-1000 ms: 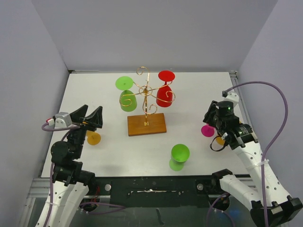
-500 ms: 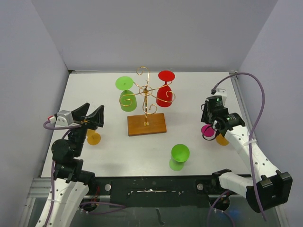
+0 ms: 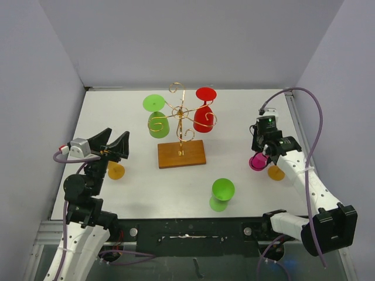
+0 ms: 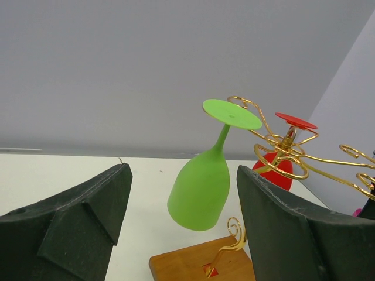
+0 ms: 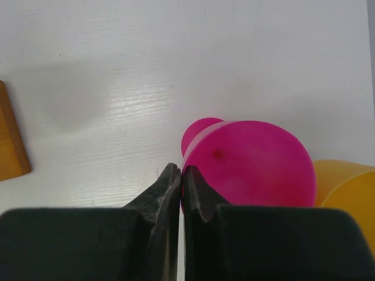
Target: Place the wine glass upside down on the wine glass rack
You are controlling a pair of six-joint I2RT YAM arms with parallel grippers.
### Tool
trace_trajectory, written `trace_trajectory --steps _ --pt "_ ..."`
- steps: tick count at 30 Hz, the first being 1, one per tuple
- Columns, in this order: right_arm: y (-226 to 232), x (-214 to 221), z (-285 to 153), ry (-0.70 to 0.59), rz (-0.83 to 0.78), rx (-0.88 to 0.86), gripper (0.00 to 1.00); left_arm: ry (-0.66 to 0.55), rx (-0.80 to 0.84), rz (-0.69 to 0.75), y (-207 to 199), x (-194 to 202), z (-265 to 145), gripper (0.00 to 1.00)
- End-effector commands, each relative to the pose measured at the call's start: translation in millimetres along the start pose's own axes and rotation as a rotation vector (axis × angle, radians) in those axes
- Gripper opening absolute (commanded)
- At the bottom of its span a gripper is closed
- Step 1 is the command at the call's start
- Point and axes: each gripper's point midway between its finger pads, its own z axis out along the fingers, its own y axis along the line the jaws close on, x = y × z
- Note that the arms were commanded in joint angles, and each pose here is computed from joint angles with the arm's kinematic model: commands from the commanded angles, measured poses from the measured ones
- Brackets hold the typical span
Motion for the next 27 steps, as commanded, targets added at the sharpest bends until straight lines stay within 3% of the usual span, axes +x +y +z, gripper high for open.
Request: trace_trajectory --steps 1,5,10,14,18,23,27 --pt "6 -45 -25 -0.152 0.030 -0.060 0.00 -0.078 0.005 -0.022 -5 -21 1 0.72" --pt "6 -69 -48 -0.260 0.068 -0.085 0.00 -0.083 -0.047 -0.054 -2 -36 3 0.74" --pt "7 -90 -74 -0.368 0.130 -0.128 0.00 -0.080 0.053 -0.084 -25 -48 4 0.77" --pt "9 -105 -103 -0.488 0.179 -0.175 0.00 -0.050 -0.021 -0.132 -19 -56 8 0.79" --pt "10 -112 -138 -0.603 0.216 -0.193 0.00 -0.008 0.073 -0.145 -46 -74 13 0.79" --pt "21 -125 -185 -0.751 0.257 -0.302 0.00 -0.057 0.228 -0.276 -84 -108 22 0.79" --pt "30 -136 -206 -0.822 0.279 -0.392 0.00 -0.041 0.214 -0.490 -92 -125 48 0.64"
